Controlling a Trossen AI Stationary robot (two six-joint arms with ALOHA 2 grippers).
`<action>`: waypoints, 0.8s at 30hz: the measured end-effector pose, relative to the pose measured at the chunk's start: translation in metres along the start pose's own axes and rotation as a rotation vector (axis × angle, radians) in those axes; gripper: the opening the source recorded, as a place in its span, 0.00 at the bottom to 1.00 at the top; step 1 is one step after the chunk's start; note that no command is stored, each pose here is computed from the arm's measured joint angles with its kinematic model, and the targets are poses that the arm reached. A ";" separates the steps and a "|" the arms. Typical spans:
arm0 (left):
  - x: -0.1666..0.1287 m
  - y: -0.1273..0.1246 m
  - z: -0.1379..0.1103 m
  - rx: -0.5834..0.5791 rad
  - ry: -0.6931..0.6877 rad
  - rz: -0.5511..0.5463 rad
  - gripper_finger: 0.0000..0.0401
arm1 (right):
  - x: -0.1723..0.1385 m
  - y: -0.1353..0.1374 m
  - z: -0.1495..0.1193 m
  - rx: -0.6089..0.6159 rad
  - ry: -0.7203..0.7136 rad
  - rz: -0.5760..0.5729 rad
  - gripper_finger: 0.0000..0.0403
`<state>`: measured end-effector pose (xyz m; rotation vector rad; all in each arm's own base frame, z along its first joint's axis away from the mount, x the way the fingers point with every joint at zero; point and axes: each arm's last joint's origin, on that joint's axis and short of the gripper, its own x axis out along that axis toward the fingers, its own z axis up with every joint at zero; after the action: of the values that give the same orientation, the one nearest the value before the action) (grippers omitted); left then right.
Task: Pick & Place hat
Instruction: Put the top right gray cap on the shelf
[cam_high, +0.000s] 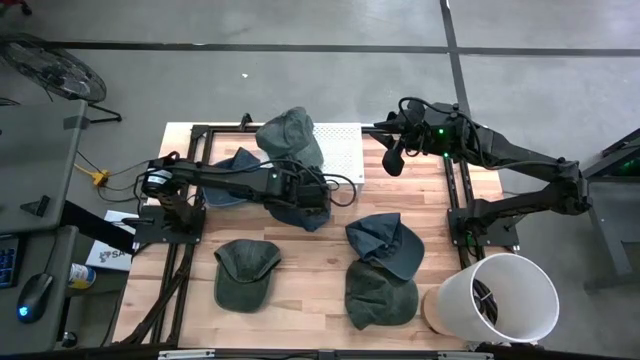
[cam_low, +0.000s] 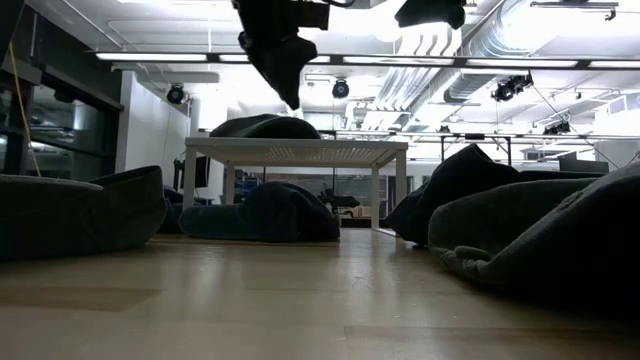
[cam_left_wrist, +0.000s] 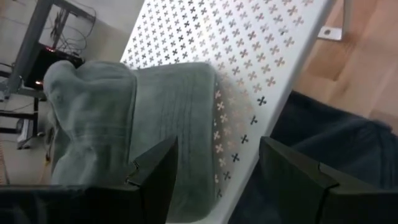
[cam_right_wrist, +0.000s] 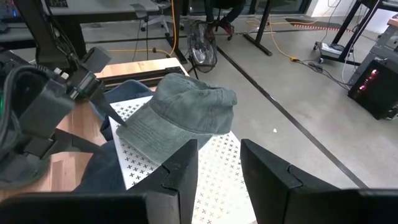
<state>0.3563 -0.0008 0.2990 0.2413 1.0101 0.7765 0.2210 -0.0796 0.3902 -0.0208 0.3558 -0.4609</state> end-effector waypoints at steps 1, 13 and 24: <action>0.000 0.000 0.000 0.003 0.003 0.001 0.55 | 0.000 0.000 0.000 0.000 0.000 0.000 0.28; 0.010 -0.009 -0.003 0.048 0.043 0.015 0.55 | 0.000 0.000 0.000 0.000 -0.001 0.001 0.28; 0.019 -0.009 -0.003 0.056 0.043 0.117 0.53 | 0.000 0.000 0.000 0.000 -0.001 0.001 0.28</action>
<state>0.3635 0.0050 0.2798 0.3354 1.0659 0.8627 0.2209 -0.0795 0.3903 -0.0206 0.3550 -0.4599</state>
